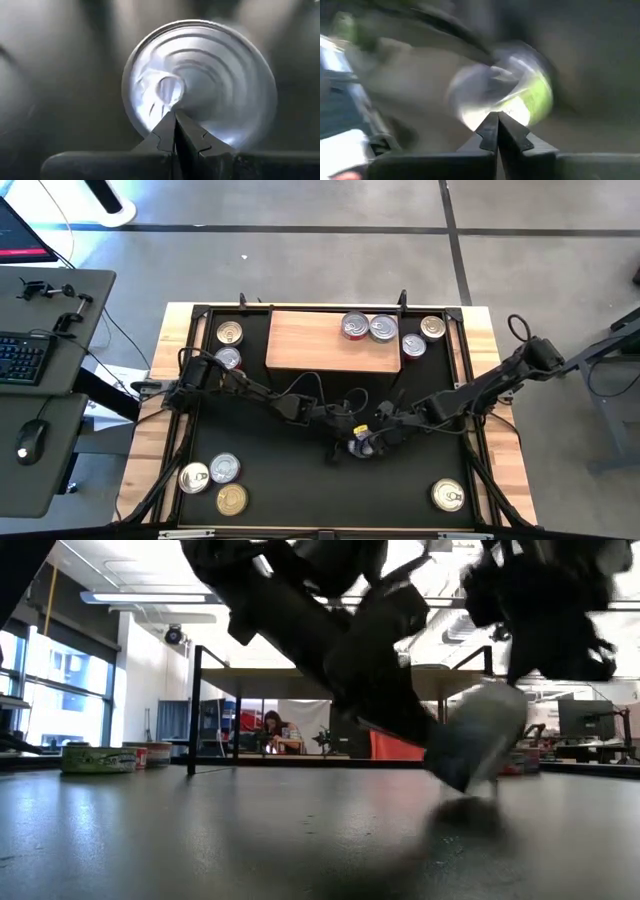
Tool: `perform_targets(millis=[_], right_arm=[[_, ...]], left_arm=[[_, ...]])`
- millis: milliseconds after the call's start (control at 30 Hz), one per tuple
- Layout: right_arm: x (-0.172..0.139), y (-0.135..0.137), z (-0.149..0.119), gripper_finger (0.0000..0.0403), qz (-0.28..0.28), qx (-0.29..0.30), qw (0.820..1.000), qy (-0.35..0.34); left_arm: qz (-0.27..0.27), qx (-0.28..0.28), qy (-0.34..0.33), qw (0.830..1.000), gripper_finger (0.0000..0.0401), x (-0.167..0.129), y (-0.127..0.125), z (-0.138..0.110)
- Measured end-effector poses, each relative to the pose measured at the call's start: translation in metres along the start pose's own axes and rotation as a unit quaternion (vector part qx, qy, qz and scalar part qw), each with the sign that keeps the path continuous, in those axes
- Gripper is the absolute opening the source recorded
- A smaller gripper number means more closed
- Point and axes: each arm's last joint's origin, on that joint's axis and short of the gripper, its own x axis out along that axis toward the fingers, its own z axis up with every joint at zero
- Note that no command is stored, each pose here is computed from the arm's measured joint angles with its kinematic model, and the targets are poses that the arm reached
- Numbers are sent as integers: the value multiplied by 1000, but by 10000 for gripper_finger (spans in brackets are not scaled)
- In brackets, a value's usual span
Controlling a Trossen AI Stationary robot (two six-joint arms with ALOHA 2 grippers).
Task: Stack canned seafood by type on shelf
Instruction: Stack the green tuna can on top of the green tuna can on the shelf
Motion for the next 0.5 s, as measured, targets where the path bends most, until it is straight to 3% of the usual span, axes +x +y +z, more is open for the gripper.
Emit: perform_targets(millis=[233, 500], right_arm=[[-11, 19, 6, 0, 20, -19, 999, -31], [-37, 43, 16, 0, 17, -116, 992, -46]], left_arm=[[1, 5, 31, 1000, 0, 2, -1, -8], [6, 22, 96, 995, 0, -23, 17, -6]])
